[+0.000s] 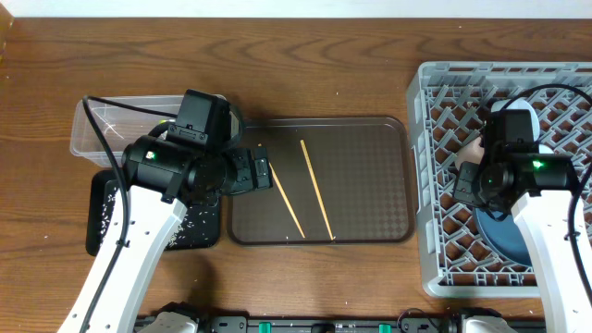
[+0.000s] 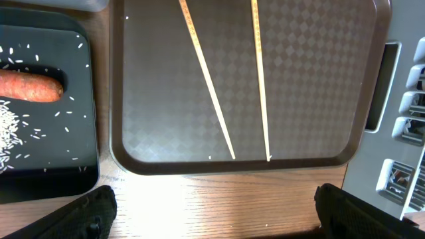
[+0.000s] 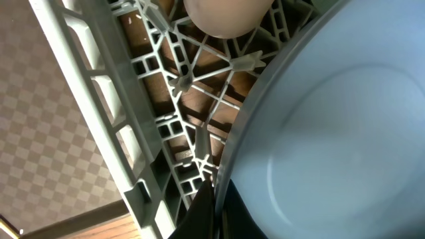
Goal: Sort waste into correct bins and load items into the dishwasher rack
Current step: 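Lower the blue plate into the front of the dish rack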
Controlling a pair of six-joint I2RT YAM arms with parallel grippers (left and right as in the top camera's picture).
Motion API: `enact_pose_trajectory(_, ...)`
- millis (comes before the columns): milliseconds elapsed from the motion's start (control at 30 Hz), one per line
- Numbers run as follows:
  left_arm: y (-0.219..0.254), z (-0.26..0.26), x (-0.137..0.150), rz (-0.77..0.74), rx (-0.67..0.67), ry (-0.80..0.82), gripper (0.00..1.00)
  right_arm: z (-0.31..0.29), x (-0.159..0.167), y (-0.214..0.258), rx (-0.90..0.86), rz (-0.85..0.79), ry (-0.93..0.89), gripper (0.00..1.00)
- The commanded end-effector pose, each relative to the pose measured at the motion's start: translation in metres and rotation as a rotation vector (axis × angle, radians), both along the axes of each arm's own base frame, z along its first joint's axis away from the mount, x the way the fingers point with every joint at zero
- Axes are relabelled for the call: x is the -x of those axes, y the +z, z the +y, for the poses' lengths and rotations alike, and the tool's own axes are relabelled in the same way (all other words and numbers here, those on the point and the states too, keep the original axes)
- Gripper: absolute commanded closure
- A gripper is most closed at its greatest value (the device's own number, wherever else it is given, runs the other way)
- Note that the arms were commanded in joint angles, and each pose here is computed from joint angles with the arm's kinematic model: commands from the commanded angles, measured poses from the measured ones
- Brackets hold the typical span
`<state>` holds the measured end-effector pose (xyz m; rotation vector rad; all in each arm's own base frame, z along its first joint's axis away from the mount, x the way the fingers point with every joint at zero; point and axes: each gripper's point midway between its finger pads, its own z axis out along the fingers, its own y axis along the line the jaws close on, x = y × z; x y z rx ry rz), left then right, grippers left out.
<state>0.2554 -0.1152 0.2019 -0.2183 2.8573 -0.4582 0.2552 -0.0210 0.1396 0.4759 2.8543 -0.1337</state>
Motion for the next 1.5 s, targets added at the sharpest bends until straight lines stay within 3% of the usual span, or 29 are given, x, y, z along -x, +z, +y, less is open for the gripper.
enact_pose_trajectory(0, 0.008, 0.002, -0.003, -0.025, 0.002, 0.006, 0.02, -0.006, -0.005, 0.005, 0.026, -0.012, 0.002, 0.98)
enact_pose_trajectory(400, 0.008, 0.002, -0.003, -0.026, 0.001, 0.006, 0.02, -0.006, -0.005, 0.004, 0.026, -0.013, 0.002, 0.94)
enact_pose_trajectory(667, 0.008, 0.002, -0.003, -0.026, 0.001, 0.006, 0.02, -0.006, -0.008, 0.005, 0.025, -0.026, 0.002, 0.43)
enact_pose_trajectory(867, 0.008, 0.002, -0.003, -0.025, 0.002, 0.006, 0.02, 0.0, -0.02, 0.017, -0.013, -0.077, 0.03, 0.32)
enact_pose_trajectory(1167, 0.008, 0.002, -0.003, -0.025, 0.002, 0.006, 0.02, -0.049, -0.001, 0.106, 0.004, -0.135, -0.122, 0.23)
enact_pose_trajectory(1367, 0.008, 0.002, -0.003, -0.026, 0.001, 0.006, 0.02, -0.088, 0.024, 0.098, -0.053, -0.12, -0.33, 0.27)
enact_pose_trajectory(1467, 0.008, 0.002, -0.003, -0.025, 0.002, 0.006, 0.02, -0.106, 0.034, 0.088, -0.074, -0.111, -0.432, 0.34)
